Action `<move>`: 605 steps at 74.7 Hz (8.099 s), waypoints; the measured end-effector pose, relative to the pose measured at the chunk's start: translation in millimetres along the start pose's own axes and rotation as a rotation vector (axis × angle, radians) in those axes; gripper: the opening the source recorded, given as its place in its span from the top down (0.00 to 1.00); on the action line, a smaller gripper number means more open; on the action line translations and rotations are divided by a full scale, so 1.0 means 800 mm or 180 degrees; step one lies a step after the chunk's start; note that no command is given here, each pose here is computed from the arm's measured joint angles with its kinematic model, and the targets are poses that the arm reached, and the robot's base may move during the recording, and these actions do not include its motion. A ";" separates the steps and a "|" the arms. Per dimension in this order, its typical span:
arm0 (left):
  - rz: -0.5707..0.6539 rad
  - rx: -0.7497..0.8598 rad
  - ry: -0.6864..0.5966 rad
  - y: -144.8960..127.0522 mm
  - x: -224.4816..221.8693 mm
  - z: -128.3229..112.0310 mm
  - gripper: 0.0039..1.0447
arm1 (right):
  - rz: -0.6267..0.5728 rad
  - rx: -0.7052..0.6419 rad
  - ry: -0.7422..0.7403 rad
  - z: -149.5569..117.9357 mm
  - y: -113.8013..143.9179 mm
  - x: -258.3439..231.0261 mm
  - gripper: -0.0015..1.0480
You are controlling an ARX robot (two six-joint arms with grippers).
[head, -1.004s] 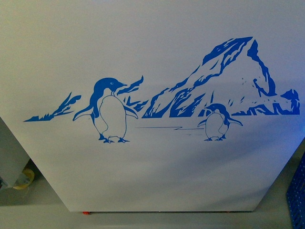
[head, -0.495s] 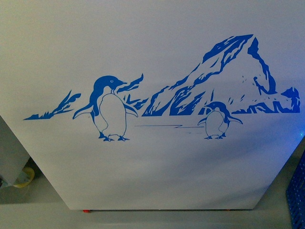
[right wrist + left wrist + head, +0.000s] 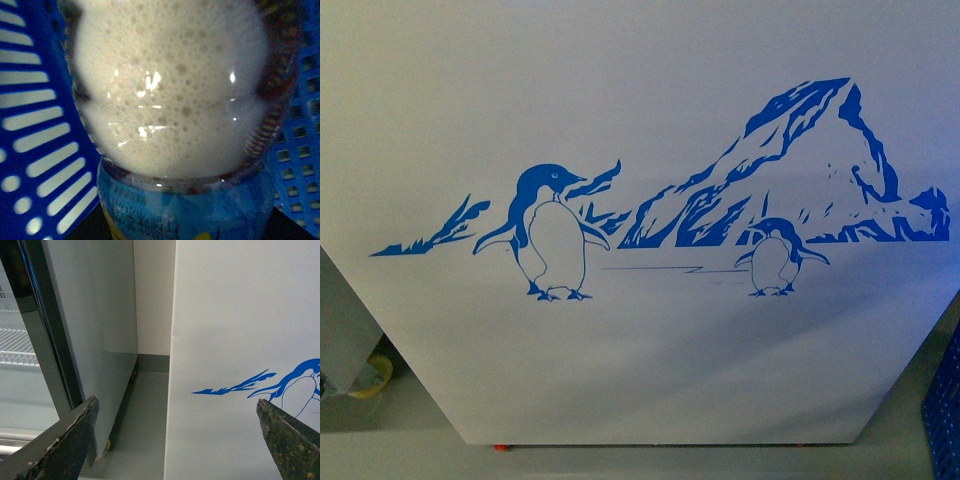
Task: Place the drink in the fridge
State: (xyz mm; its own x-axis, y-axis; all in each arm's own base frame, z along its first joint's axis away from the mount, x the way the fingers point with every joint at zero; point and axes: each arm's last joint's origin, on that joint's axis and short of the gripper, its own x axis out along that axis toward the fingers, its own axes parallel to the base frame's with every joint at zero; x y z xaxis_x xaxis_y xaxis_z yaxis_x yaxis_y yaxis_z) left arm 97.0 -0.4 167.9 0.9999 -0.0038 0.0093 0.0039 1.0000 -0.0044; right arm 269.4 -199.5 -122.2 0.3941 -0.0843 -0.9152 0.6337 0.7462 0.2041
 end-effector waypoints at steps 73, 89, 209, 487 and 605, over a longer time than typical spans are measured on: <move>0.0000 0.0000 0.0000 0.000 0.000 0.000 0.08 | 0.1005 -0.0982 -0.3062 -0.001 0.083 -0.581 0.63; 0.0000 0.0000 0.0000 0.000 0.000 0.000 0.08 | 0.1145 -0.1136 -0.3284 -0.042 0.099 -0.609 0.63; 0.0001 0.0000 0.0000 0.000 0.000 0.000 0.08 | 0.1759 -0.1580 -0.3389 -0.097 0.155 -0.617 0.63; -0.4409 0.3125 -0.0156 -0.197 0.378 0.096 0.08 | 0.1751 -0.1582 -0.3368 -0.097 0.156 -0.614 0.64; -0.2452 0.1379 -0.0479 -0.192 0.441 0.202 0.07 | 0.1752 -0.1582 -0.3368 -0.097 0.156 -0.614 0.64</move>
State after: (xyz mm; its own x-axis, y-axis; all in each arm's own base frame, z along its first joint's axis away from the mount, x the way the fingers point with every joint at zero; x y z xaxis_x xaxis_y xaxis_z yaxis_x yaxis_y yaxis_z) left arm 448.0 -154.9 333.4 0.7096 -0.7044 -0.0151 0.6391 0.6345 0.4347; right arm 103.2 -13.8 325.4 0.9999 0.0023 0.0126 -0.0036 0.9945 0.1048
